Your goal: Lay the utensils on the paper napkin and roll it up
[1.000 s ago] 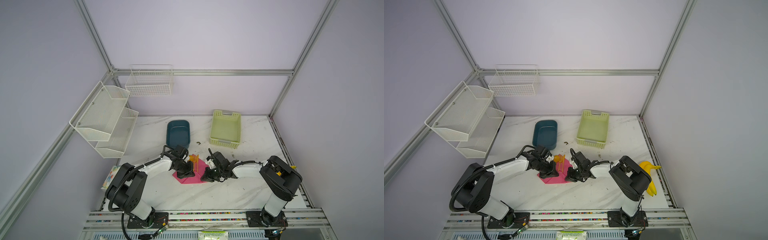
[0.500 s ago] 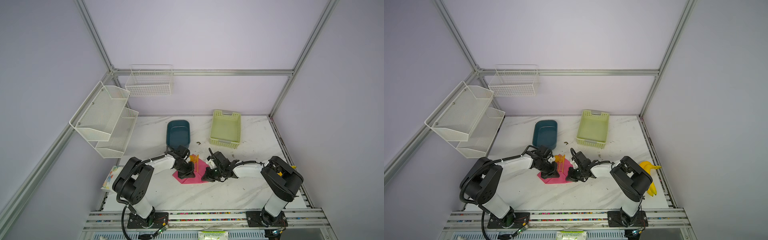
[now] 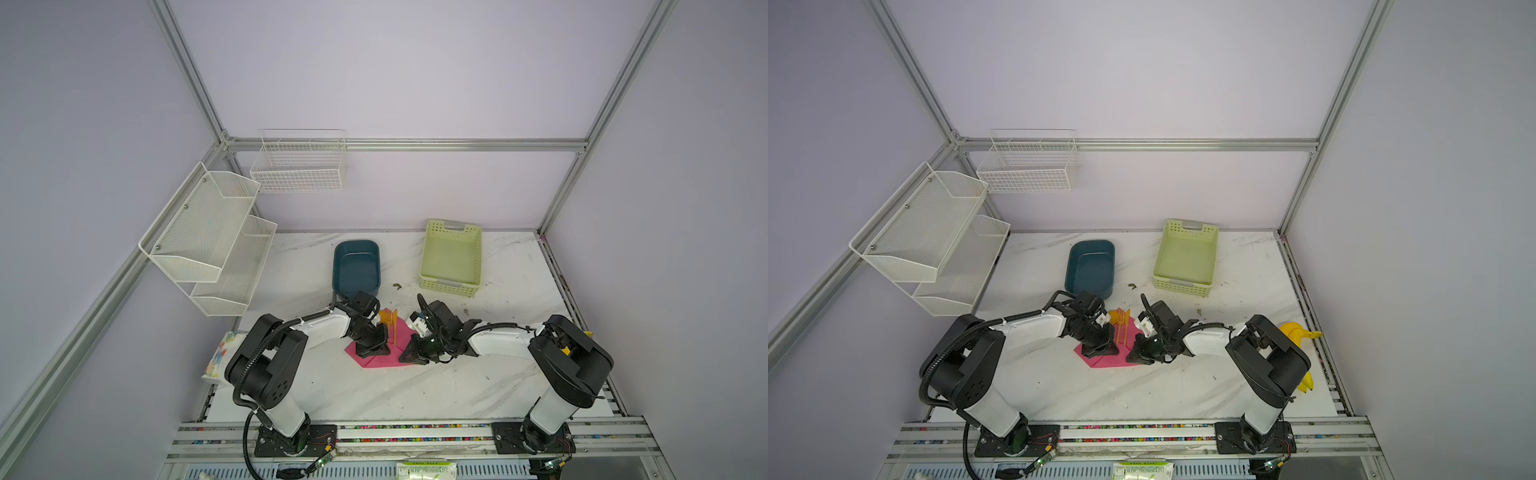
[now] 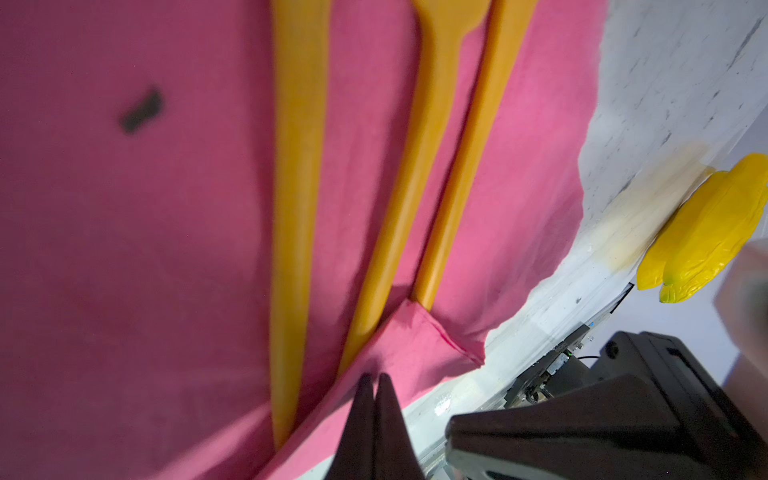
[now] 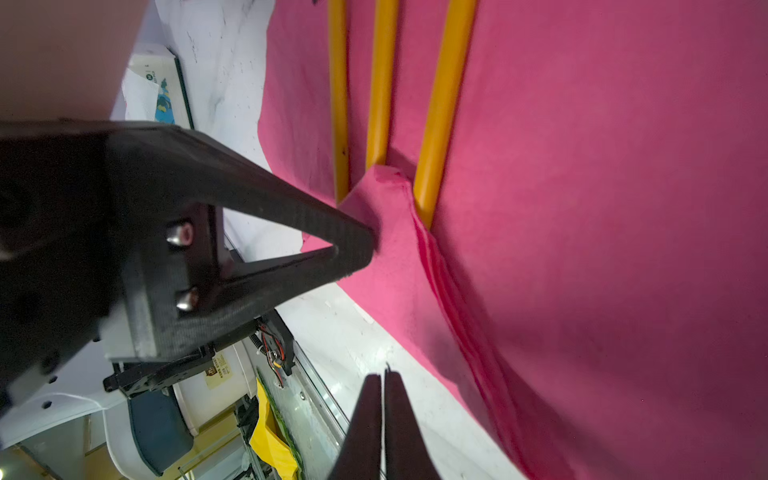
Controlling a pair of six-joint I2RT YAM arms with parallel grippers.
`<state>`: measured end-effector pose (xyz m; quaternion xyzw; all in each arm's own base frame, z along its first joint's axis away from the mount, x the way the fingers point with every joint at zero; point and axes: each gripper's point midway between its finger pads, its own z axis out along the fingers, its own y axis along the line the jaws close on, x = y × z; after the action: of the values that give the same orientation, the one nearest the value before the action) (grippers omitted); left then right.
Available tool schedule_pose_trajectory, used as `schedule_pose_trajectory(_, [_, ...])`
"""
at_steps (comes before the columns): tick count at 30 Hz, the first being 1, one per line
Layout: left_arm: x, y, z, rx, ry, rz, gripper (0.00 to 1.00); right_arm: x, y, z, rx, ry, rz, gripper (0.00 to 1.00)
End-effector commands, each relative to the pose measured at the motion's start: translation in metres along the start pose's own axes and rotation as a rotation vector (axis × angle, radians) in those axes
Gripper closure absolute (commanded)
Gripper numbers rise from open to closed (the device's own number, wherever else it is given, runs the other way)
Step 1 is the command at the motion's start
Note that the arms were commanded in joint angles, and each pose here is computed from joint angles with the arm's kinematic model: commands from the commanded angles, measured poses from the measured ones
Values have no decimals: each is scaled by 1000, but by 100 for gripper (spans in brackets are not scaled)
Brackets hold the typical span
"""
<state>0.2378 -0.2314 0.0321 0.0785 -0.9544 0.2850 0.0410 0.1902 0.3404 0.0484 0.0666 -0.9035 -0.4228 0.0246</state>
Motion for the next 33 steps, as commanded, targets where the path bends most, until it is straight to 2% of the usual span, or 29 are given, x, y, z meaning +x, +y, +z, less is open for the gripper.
schedule_pose_trajectory(1, [-16, -25, -11, 46, -49, 50, 100, 2, -3, 7, -9, 21, -4, 91])
schedule_pose_trajectory(11, [-15, -22, -10, 39, -47, 44, 100, 2, -15, 18, 11, 38, 6, 91])
schedule_pose_trajectory(17, [-15, -21, -10, 35, -47, 43, 100, 7, -35, 18, 99, 52, 23, 90])
schedule_pose_trajectory(25, [-14, -19, -9, 30, -44, 40, 100, 3, -10, 2, 58, 19, -4, 91])
schedule_pose_trajectory(33, [-14, -19, -9, 30, -43, 40, 100, 12, -33, 5, 120, 33, 28, 91])
